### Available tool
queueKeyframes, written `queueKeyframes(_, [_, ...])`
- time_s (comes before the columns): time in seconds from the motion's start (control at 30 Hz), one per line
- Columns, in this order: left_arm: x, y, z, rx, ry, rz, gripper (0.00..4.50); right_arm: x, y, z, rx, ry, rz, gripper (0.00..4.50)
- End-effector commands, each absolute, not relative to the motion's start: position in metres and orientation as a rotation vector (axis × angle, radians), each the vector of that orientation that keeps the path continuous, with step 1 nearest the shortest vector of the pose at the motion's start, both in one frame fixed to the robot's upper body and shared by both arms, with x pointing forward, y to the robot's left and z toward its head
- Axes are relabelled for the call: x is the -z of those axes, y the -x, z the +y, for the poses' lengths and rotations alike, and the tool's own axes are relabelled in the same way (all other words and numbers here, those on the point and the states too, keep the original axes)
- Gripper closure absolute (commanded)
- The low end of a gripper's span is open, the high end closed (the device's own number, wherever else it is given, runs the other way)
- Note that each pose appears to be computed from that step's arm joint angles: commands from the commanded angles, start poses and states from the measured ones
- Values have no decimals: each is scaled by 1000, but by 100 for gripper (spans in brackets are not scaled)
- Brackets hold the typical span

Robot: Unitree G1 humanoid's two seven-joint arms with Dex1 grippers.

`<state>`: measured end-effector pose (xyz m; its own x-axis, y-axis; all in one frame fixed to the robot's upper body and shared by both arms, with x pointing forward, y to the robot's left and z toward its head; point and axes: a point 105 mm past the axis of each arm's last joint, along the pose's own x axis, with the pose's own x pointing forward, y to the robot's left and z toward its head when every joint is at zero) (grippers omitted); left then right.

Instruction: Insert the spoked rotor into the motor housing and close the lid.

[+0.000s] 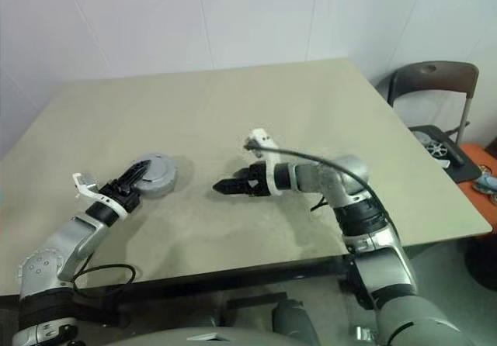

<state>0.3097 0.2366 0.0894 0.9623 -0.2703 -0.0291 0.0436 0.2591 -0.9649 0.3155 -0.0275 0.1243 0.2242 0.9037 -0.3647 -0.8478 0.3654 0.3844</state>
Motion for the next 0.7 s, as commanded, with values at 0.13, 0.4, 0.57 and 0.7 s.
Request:
queueKeyframes(0.13, [-117,-321,279,91,1334,-20,224,-122,-309,-21,-1367,254,343,0])
queueKeyframes(0.4, [-105,-328,309,-153,1385,-79,224,-126,-312,-21,-1381,322,251,0])
queueKeyframes(0.57, [-92,-327,308,-234,1387,-16,224,-127,-313,-23,-1381,322,237,0])
queueKeyframes(0.7, [-79,-326,307,-299,1385,41,224,-125,-313,-22,-1383,328,239,0])
